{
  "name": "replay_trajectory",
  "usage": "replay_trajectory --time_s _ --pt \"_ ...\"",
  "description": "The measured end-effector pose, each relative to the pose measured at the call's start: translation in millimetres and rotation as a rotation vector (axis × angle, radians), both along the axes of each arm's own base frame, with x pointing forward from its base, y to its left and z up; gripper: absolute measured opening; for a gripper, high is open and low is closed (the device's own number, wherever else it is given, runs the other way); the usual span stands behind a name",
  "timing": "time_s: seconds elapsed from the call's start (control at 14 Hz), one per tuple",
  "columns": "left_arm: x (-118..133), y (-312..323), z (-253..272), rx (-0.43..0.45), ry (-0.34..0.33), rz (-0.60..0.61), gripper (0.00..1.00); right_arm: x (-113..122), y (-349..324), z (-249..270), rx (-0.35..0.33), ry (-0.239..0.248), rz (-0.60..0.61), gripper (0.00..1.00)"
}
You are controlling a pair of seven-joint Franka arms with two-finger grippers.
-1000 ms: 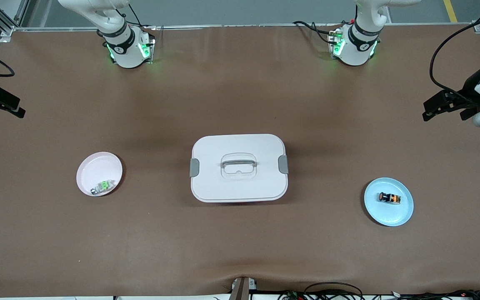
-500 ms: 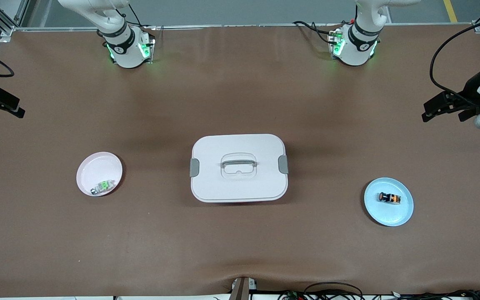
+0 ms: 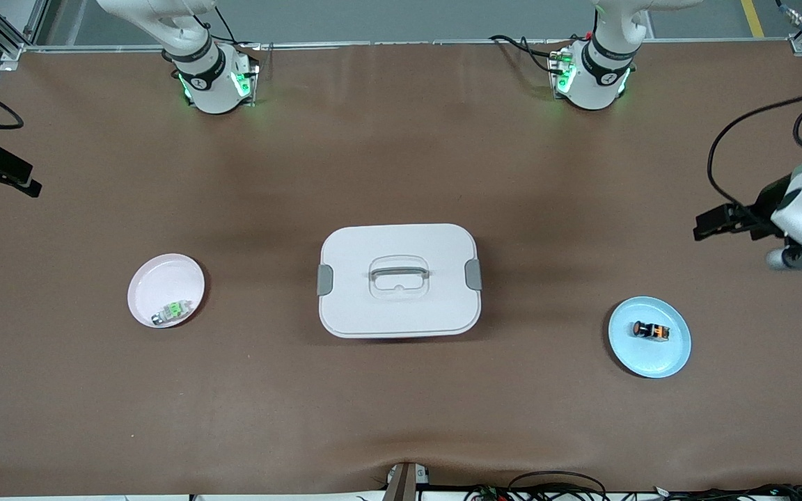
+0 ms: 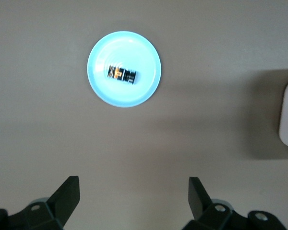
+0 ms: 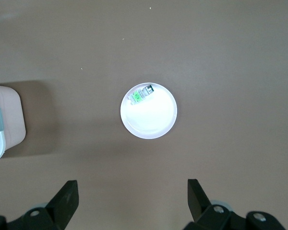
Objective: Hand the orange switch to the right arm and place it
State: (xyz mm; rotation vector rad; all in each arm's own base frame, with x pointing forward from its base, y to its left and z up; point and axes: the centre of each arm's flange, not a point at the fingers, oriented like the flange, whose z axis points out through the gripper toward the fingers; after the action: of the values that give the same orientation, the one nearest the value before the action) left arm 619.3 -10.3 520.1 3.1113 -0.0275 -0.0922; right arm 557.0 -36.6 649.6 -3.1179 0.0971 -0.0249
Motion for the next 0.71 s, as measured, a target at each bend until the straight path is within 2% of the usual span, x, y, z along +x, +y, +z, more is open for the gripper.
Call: replay_trajectory --time_s 0.21,0.43,0.71 --pt "23.8 2.3 -46.4 0.002 0.005 -0.002 1.00 0.0 0.0 -0.2 0.000 0.000 0.000 1.00" --pt "40.7 11.4 -92.3 0.046 0.021 -0.008 1.00 0.0 -0.2 -0.4 0.000 0.001 0.000 1.00" --pt "62.0 17.3 -147.5 0.057 -0.008 -0.007 1.00 0.0 -0.3 -0.6 0.000 0.001 0.000 1.00"
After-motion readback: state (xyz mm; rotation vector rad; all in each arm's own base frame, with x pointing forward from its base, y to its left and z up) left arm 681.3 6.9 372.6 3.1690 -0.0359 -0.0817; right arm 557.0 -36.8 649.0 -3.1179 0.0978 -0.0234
